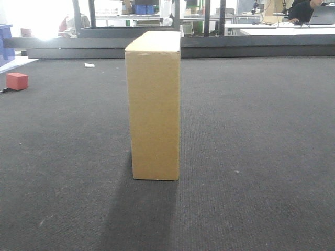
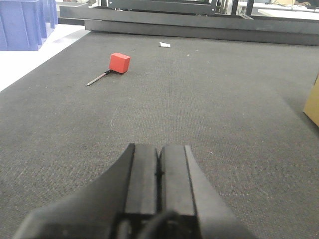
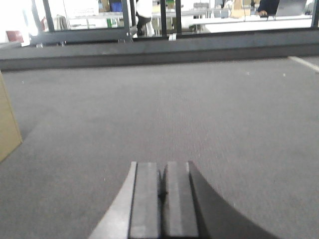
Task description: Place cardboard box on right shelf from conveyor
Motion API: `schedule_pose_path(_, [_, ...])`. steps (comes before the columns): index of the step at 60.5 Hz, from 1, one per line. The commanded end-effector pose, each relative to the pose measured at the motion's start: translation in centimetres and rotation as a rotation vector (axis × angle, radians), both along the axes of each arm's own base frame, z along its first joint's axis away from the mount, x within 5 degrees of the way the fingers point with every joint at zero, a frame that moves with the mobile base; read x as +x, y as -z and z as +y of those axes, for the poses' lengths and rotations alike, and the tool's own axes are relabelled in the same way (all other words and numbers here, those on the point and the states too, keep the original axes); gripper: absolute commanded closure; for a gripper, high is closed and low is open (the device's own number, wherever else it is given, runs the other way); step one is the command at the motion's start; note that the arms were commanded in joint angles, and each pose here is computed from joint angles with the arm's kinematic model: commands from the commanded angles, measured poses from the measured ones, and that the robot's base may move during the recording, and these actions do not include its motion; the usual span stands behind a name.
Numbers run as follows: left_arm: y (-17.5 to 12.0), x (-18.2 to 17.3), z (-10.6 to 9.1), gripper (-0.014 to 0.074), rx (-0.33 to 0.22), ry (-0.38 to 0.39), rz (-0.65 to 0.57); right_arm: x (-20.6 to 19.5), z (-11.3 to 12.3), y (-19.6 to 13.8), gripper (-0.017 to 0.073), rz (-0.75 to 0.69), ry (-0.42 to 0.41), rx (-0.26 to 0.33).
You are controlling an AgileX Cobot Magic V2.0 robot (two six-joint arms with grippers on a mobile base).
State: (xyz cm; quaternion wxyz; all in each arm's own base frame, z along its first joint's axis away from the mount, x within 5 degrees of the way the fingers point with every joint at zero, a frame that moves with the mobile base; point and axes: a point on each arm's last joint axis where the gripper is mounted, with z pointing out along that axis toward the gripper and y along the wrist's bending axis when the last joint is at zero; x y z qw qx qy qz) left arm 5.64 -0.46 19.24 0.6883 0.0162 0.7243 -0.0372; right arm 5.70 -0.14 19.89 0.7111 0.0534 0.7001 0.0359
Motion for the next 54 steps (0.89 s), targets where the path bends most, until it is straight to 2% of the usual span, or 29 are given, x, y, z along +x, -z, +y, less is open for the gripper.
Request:
schedule_pose_path(1, [-0.6,-0.1,0.0,0.071,-0.012,-0.004,-0.092,-0.4,-0.1,-1.9,0.05,-0.186,0.012,-0.018])
schedule_pose_path(12, [-0.6,-0.1,0.0,0.0709,-0.012,-0.004,-0.092,-1.4,0.0,-6.4,0.0501,-0.302,0.012,-0.021])
schedule_pose_path(21, [-0.6,-0.1,0.0,0.071,-0.012,-0.004,-0.092,-1.1,0.0,-10.1,0.0471,-0.255,0.008,-0.02])
schedule_pose_path(25, [-0.6,-0.1,0.0,0.0709,-0.012,-0.004,-0.092,-0.2,0.0,-11.3,0.0396,-0.225,0.007,-0.019])
schedule_pose_path(32, [-0.6,-0.1,0.0,0.0709,-0.012,-0.004,-0.092,2.3,0.0,-12.0,0.0172,-0.129,-0.002,-0.016])
schedule_pose_path(37, [-0.6,-0.1,0.0,0.071,-0.012,-0.004,-0.092,4.1,0.3,-12.3,0.0008,-0.064,-0.04,-0.012])
schedule_pose_path(41, [-0.6,-0.1,0.0,0.0709,-0.012,-0.004,-0.092,5.7,0.8,-12.5,-0.0083,-0.005,-0.081,-0.012])
schedule_pose_path(54, [-0.6,-0.1,0.0,0.0709,-0.012,-0.004,-0.092,11.1,3.8,-15.0,-0.0069,0.185,-0.242,-0.034])
